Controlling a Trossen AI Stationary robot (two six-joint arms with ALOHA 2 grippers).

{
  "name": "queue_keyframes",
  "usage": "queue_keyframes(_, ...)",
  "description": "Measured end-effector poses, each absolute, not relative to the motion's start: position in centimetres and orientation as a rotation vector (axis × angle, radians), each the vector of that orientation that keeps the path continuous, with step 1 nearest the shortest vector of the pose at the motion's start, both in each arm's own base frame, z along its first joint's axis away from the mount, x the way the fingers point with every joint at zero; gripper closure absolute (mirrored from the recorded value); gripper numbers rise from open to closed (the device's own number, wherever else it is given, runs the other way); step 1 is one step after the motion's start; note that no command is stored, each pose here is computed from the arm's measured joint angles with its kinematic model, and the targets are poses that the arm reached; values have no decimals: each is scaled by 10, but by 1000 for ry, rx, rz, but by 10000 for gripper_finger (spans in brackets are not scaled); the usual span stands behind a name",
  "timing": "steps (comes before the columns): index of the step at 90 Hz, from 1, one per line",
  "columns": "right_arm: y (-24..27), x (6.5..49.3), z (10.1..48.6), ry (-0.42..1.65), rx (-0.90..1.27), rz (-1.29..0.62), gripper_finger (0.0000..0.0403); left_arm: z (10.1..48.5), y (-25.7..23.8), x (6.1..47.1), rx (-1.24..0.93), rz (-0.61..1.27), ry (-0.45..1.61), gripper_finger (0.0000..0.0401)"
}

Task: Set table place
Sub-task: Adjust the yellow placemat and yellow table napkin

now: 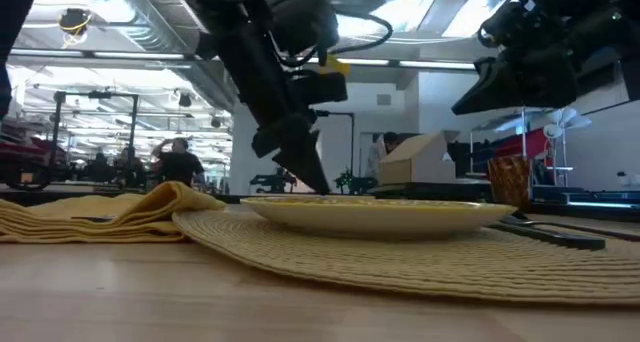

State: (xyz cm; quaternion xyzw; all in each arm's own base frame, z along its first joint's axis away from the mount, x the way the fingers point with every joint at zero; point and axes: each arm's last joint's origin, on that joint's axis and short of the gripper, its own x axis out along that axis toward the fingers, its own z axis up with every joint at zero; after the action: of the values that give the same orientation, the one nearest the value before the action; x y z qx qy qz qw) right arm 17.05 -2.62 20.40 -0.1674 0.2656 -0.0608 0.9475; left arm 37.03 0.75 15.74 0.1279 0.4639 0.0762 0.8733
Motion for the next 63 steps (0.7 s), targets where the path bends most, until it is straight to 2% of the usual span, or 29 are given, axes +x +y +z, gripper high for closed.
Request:
queue_keyframes(15,-26,170,204,541,-341,-124,403,157,8,371,246,67,966,401)
queue_keyframes(63,-26,171,204,536,-341,-125,403,151,20,378,279,1,917,401)
